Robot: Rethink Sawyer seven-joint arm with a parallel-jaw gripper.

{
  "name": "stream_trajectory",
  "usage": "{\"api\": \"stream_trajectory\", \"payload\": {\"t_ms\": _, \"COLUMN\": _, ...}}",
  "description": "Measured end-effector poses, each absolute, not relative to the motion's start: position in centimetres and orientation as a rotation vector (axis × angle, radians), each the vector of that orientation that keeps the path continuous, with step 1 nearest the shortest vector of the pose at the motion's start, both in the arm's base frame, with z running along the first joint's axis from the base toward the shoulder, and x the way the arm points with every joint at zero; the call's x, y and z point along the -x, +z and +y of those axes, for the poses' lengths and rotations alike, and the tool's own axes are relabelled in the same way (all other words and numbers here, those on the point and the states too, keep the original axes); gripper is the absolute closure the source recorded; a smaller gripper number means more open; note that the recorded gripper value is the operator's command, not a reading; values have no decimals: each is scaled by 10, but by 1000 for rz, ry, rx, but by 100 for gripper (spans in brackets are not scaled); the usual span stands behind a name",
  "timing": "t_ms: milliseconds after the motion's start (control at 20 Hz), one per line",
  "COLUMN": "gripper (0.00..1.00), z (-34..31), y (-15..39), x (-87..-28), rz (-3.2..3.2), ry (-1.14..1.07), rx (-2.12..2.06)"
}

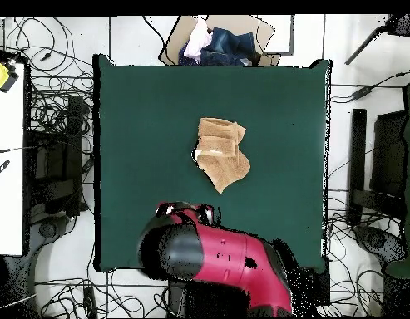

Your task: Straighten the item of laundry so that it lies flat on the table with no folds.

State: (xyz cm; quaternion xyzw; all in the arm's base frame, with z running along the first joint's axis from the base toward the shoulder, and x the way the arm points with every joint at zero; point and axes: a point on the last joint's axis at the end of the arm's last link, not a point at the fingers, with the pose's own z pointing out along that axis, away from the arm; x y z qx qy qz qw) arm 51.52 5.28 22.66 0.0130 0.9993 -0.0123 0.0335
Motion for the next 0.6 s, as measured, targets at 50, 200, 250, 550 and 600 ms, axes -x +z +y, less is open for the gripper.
{"api": "stream_trajectory", "payload": {"t_ms": 50, "gripper": 0, "z": 48, "y": 223, "x": -518, "rz": 3080, "ry": -36, "rx": -51}}
{"api": "stream_trajectory", "payload": {"t_ms": 200, "gripper": 0, "z": 41, "y": 210, "x": -523, "rz": 3101, "ry": -27, "rx": -70}}
{"api": "stream_trajectory", "payload": {"t_ms": 250, "gripper": 0, "z": 40, "y": 205, "x": -524, "rz": 3110, "ry": -23, "rx": -74}}
{"api": "stream_trajectory", "payload": {"t_ms": 550, "gripper": 0, "z": 38, "y": 164, "x": -528, "rz": 3146, "ry": -22, "rx": -50}}
{"api": "stream_trajectory", "payload": {"t_ms": 600, "gripper": 0, "z": 39, "y": 155, "x": -528, "rz": 3146, "ry": -25, "rx": -39}}
